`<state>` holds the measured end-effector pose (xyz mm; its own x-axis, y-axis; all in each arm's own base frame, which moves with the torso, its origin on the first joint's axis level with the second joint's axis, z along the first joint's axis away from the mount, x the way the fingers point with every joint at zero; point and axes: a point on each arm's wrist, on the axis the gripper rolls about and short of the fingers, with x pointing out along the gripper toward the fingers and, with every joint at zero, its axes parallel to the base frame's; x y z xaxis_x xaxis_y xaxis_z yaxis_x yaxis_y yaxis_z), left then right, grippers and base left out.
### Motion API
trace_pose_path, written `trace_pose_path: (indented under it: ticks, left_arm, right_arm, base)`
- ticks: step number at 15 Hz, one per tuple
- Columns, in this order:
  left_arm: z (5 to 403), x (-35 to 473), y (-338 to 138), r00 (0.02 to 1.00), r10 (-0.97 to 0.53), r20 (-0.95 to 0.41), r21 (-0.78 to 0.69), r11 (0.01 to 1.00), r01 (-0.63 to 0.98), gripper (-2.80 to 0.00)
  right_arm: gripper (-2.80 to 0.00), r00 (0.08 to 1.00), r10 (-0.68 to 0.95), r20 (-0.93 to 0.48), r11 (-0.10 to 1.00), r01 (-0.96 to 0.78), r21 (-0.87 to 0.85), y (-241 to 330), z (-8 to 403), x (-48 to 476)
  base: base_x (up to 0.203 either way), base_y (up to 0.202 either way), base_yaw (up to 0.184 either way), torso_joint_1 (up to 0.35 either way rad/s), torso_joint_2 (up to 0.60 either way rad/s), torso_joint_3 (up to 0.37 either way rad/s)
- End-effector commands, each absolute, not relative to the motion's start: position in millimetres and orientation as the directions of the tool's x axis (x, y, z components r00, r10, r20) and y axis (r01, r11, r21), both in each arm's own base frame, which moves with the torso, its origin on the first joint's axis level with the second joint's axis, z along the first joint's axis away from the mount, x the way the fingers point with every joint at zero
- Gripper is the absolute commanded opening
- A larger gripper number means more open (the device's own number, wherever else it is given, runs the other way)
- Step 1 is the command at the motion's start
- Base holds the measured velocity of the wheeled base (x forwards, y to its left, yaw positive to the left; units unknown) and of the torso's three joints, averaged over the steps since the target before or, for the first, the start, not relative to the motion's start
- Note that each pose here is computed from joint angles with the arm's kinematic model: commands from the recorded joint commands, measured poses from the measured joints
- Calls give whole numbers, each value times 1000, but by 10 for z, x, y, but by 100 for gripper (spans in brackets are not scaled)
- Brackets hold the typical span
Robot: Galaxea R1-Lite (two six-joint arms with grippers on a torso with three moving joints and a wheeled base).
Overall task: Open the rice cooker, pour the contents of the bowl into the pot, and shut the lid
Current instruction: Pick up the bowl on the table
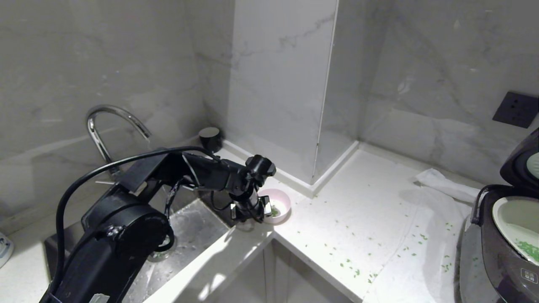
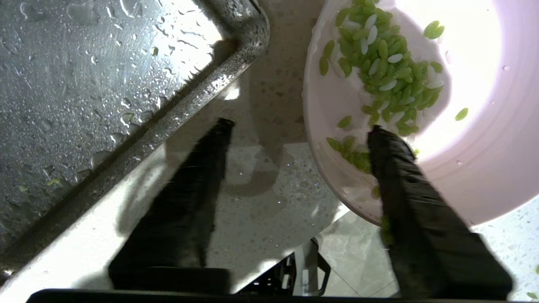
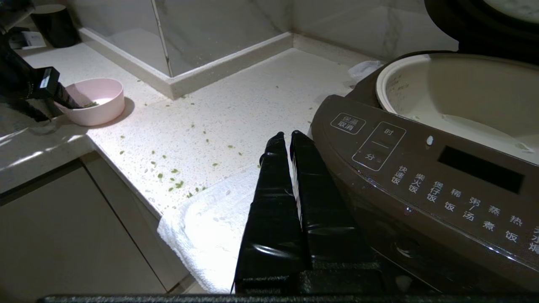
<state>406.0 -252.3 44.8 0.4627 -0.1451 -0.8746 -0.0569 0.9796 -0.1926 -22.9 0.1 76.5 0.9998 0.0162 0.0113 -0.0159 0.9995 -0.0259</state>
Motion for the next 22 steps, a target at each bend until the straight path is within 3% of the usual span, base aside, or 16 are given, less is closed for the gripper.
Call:
trace_pose_path:
  ticks: [1, 12, 19, 22]
  left_arm:
    - [443, 4062, -2521, 462, -142, -876, -192, 979, -62, -280]
    - [480, 4066, -2498, 467, -143, -873, -196, 978, -67, -280]
    - [783, 3990, -2245, 475, -146, -868, -217, 971, -98, -280]
    - [731, 4052, -2094, 465, -124, -877, -208, 969, -134, -280]
  right_arm:
    - [-280, 1000, 17, 11, 1000, -17, -26, 1, 761, -228]
    - [-280, 1000, 17, 11, 1000, -17, -26, 1, 761, -228]
    - [-280, 1000, 17, 9, 1000, -17, -26, 1, 762, -227]
    - [-280, 1000, 17, 11, 1000, -17, -26, 1, 761, -228]
  base:
    - [0, 0, 0, 0, 0, 0]
    - [0, 0, 0, 0, 0, 0]
    - [0, 0, 0, 0, 0, 0]
    - [0, 0, 0, 0, 0, 0]
